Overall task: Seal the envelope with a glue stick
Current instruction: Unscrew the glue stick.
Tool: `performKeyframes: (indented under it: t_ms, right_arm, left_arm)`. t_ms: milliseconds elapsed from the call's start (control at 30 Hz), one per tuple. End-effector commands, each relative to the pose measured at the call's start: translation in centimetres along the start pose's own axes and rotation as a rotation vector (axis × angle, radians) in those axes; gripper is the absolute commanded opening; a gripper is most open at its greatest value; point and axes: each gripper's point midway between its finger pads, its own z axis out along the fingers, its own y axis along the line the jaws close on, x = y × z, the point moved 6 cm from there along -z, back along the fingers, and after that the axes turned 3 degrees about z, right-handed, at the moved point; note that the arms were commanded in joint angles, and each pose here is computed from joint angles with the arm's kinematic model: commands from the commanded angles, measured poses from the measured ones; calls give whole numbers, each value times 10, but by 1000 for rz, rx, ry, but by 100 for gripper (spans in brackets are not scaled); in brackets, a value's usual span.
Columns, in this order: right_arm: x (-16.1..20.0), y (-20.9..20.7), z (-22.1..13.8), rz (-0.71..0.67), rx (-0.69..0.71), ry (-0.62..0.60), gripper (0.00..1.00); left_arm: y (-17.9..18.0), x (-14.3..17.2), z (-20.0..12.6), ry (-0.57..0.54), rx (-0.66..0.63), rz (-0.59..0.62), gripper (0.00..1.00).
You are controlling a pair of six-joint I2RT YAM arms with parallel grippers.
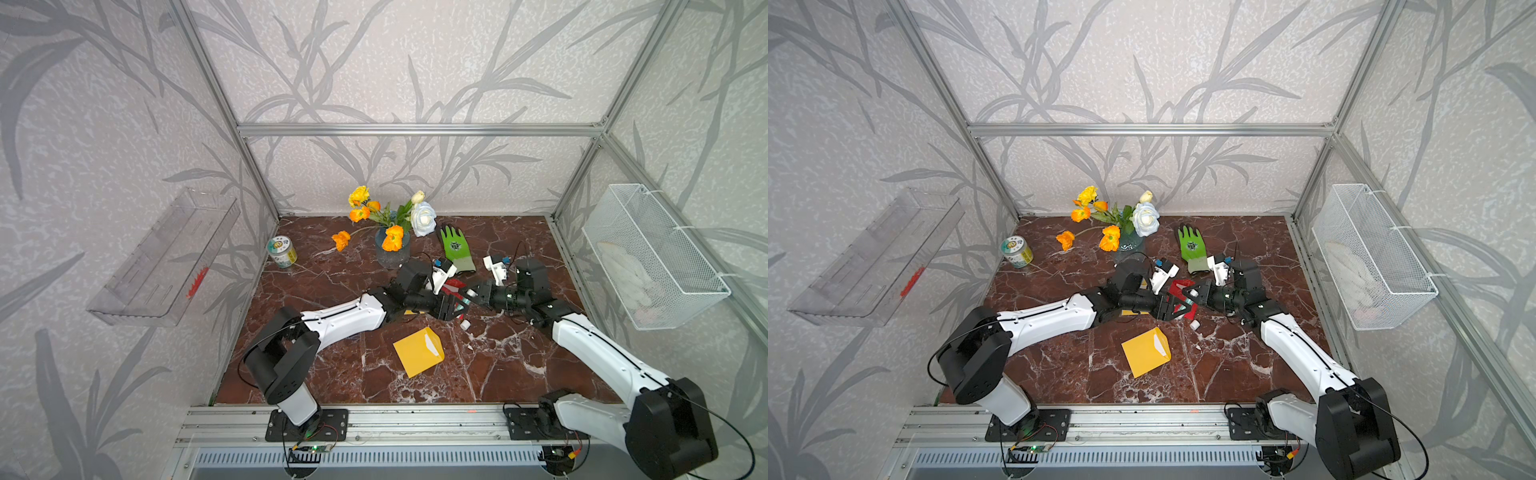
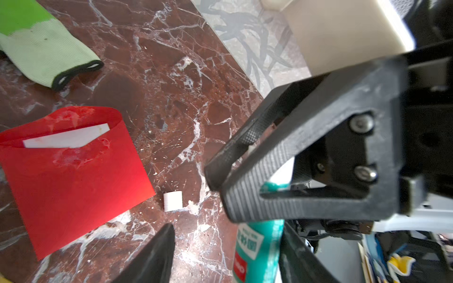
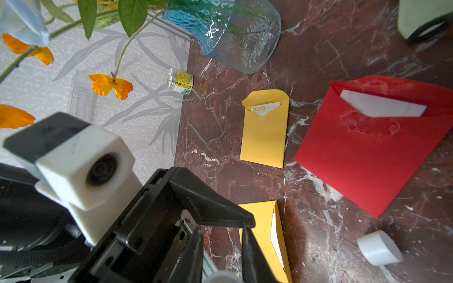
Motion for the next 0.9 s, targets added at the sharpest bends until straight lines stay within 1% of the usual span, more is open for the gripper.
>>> performKeyframes:
  t_ms: [0, 100, 133, 200, 333, 367, 467, 533, 667, 733, 767, 833, 867]
  right_arm:
    - [5, 4, 0, -20, -6, 29, 3]
    - [5, 4, 0, -23, -2, 33, 3]
    - [5, 4, 0, -24, -3, 30, 3]
    - [4, 5, 1, -24, -2, 29, 3]
    - [2, 6, 2, -22, -6, 28, 4]
    - [1, 6, 2, -18, -8, 28, 4]
    - [1, 8, 3, -20, -12, 31, 4]
    - [2, 8, 4, -20, -9, 34, 4]
    - [4, 7, 5, -14, 2, 32, 5]
    - [3, 8, 5, -15, -5, 27, 6]
    - [3, 8, 6, -14, -7, 27, 7]
    - [2, 9, 6, -16, -10, 28, 10]
    - [2, 9, 6, -19, -10, 30, 14]
  left_arm:
    - [-15, -7, 0, 12, 145, 0, 61]
    - [-16, -7, 5, 37, 180, -7, 53]
    - [-17, -6, 6, 47, 188, -8, 52]
    - [-17, -3, 7, 71, 196, -5, 52]
    - [-18, 3, 10, 109, 203, 3, 56]
    - [-17, 4, 11, 118, 192, 1, 54]
    - [-13, 5, 13, 121, 173, -5, 41]
    - [-13, 4, 14, 115, 177, -7, 36]
    - [-12, 4, 18, 122, 188, -19, 36]
    - [-11, 6, 20, 129, 187, -24, 34]
    - [-11, 6, 20, 129, 188, -25, 30]
    - [-10, 7, 21, 135, 182, -29, 17]
    - [-9, 8, 21, 135, 175, -32, 9]
